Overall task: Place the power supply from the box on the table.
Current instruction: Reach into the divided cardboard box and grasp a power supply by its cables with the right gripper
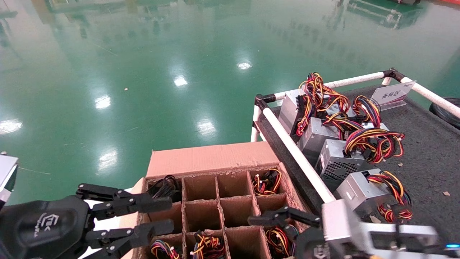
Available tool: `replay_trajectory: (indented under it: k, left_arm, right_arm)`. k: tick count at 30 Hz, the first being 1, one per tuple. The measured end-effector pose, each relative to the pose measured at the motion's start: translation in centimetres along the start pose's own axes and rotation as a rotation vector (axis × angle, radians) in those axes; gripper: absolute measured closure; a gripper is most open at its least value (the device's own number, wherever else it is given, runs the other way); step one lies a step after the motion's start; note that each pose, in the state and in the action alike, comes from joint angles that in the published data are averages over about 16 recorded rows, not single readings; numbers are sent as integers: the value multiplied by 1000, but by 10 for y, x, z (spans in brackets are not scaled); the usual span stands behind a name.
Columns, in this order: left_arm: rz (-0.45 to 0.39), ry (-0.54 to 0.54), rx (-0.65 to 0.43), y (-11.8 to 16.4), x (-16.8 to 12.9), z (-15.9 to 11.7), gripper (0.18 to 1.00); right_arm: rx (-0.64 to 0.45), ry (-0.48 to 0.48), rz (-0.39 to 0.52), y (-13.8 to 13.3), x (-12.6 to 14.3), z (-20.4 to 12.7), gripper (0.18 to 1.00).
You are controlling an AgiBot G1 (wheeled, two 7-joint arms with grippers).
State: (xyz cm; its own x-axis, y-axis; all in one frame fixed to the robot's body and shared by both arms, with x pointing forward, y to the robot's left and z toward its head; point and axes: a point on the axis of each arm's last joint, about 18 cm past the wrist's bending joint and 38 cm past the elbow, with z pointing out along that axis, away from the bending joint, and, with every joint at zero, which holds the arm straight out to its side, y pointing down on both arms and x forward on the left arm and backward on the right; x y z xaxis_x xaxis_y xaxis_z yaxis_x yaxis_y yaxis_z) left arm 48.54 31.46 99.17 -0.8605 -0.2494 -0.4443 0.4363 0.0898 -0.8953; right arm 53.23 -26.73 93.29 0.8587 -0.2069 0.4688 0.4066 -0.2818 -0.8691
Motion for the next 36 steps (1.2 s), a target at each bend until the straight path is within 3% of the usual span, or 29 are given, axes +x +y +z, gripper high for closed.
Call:
replay_trajectory:
  k: [9, 22, 36]
  left_arm:
    - [0, 0, 0, 0, 0, 0, 706]
    - [0, 0, 0, 0, 0, 0, 418]
    - [0, 0, 0, 0, 0, 0, 218]
  right_arm:
    - [-38, 20, -64, 21, 17, 60, 179]
    - [-18, 100, -166, 14, 64, 147, 179]
    - [-59, 110, -300, 23, 94, 194, 179]
